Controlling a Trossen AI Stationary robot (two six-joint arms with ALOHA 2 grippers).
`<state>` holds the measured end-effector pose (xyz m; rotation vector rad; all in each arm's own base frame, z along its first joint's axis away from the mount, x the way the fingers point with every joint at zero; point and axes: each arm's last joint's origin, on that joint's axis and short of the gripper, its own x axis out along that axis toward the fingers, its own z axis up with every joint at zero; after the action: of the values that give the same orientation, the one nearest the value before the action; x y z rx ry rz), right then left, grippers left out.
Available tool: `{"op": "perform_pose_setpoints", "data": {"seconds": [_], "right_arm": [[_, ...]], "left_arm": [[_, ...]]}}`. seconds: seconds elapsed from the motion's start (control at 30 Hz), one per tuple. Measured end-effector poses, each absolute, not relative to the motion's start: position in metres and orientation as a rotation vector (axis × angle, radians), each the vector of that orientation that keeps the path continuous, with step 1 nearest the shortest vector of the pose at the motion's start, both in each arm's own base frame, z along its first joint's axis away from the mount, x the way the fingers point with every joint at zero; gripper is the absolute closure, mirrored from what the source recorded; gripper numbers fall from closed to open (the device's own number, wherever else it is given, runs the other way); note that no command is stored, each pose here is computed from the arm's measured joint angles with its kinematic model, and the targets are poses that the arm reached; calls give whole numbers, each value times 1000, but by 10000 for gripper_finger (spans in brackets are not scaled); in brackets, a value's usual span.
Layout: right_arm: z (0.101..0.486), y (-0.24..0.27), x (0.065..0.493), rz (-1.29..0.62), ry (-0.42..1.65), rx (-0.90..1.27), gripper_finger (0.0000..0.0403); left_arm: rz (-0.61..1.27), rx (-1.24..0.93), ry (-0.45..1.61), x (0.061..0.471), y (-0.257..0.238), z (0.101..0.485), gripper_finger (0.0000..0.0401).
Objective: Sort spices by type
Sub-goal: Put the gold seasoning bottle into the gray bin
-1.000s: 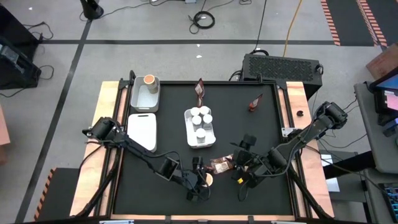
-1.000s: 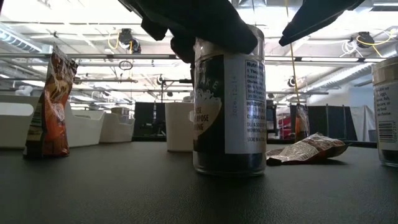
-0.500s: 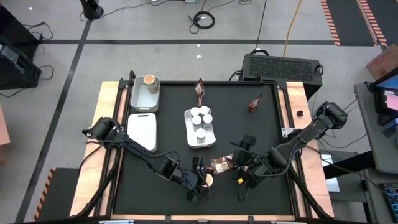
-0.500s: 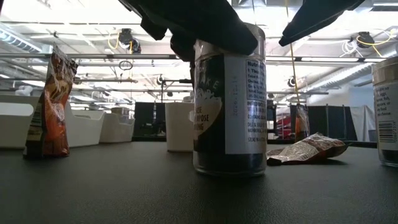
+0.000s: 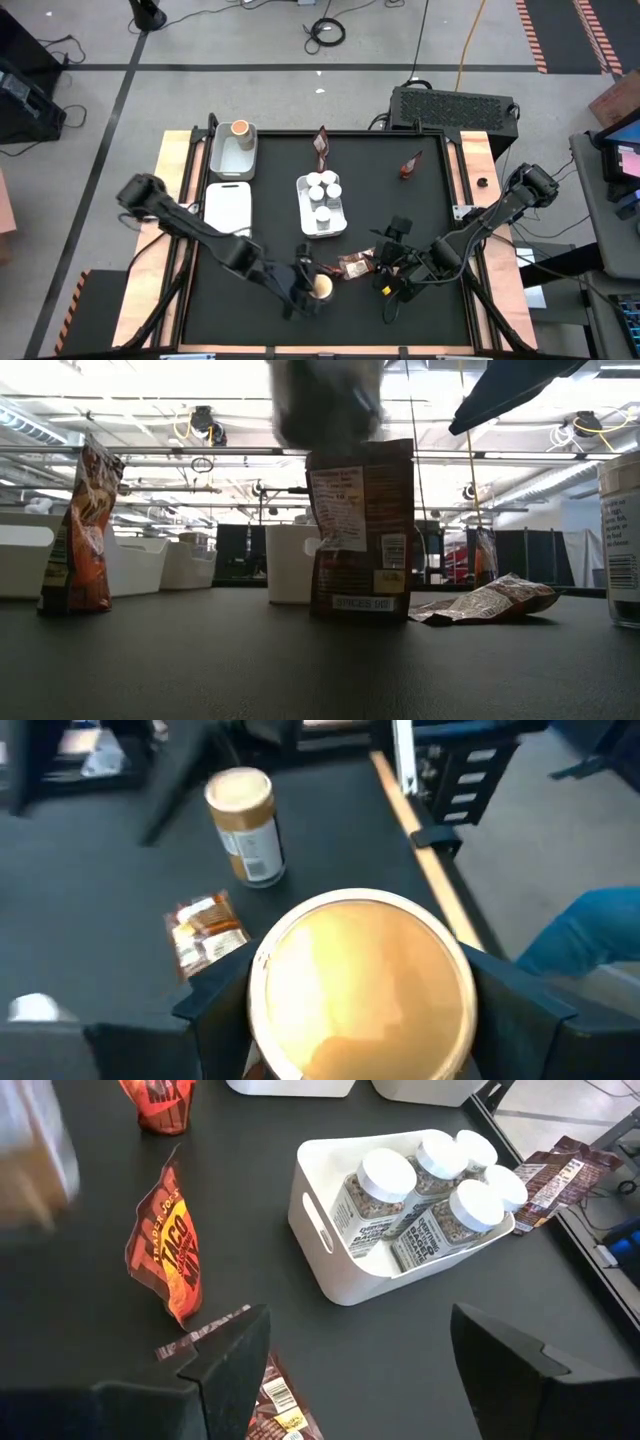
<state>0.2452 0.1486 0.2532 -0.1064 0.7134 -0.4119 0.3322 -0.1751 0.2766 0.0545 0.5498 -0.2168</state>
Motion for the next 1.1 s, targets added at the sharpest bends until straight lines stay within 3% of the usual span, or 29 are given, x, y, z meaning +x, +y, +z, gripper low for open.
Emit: {"op": "perform_pose_setpoints", "data": {"seconds": [0.2, 0.37, 0.57, 0.77, 1.1], "right_arm": [[253, 149, 245, -411, 714, -108, 138], [253, 149, 245, -412, 713, -112, 138], [250, 150, 247, -404, 728, -146, 138], [243, 152, 250, -400, 750, -184, 138], [244, 154, 253, -392, 724, -174, 138]], "left_arm": [[-125, -14, 517, 289, -155, 327, 120], [86, -24, 564, 251, -129, 348, 120], [445, -105, 634, 196, -88, 358, 120], [808, -224, 523, 144, -51, 357, 120], [1178, -276, 427, 111, 2, 365, 120]]}}
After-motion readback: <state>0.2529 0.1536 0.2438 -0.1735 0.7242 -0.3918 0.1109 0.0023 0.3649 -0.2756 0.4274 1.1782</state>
